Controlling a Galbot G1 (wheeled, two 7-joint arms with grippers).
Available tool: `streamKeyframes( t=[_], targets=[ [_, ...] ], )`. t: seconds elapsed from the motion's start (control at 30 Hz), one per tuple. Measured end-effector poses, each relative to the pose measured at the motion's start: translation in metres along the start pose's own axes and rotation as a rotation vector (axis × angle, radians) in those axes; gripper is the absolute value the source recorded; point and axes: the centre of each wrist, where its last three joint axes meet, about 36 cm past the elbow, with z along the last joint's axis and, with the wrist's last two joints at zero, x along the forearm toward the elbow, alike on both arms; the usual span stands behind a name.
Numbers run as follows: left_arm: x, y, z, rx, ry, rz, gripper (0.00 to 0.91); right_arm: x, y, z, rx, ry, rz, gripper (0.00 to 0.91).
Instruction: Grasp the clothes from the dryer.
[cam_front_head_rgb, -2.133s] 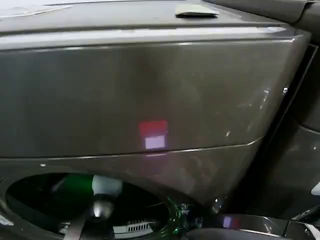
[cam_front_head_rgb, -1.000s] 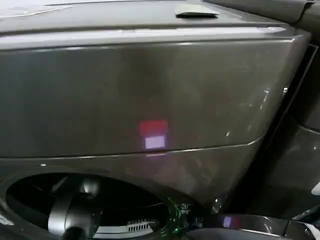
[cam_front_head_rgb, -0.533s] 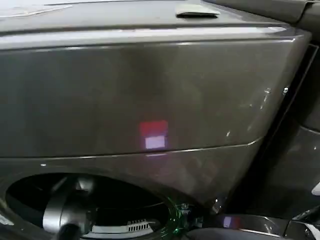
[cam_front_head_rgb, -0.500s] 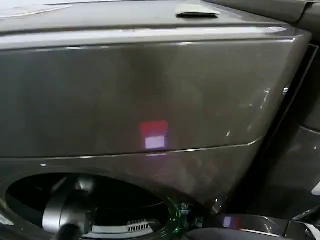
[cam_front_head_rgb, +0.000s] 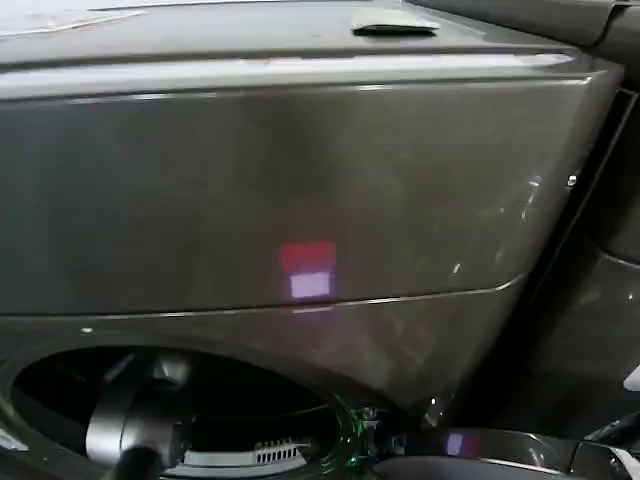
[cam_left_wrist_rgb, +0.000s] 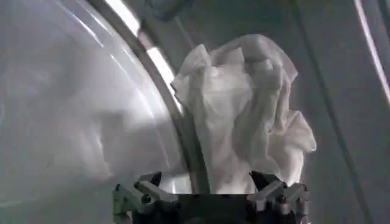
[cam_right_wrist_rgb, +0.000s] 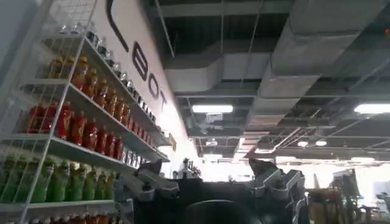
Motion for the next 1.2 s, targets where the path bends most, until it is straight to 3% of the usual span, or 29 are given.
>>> streamKeyframes(
  t=[0.33,0.73,1.1,1.13,1.17,1.2],
  targets=[
    [-0.019,-0.026,0.013,0.059,-0.053,0.036,0.907,0.005,0.005,0.006,0.014,0.002,-0.009,0.907],
    [-0.031,-0.054,0.037,0.097,-0.018,0.071,0.907,0.011,0.016,0.014,0.017,0.007,-0.029,0.907],
    [-0.038,-0.063,0.041,0.128,-0.026,0.085,0.907,0.012,0.019,0.017,0.018,0.004,-0.033,0.907],
    [-0.038,-0.063,0.041,0.131,-0.028,0.084,0.853,0.013,0.019,0.017,0.018,0.005,-0.033,0.907],
    [-0.038,-0.063,0.041,0.135,-0.029,0.083,0.375,0.013,0.019,0.018,0.018,0.006,-0.034,0.907],
    [-0.038,-0.063,0.041,0.139,-0.030,0.083,0.182,0.013,0.019,0.018,0.018,0.006,-0.034,0.907]
  ],
)
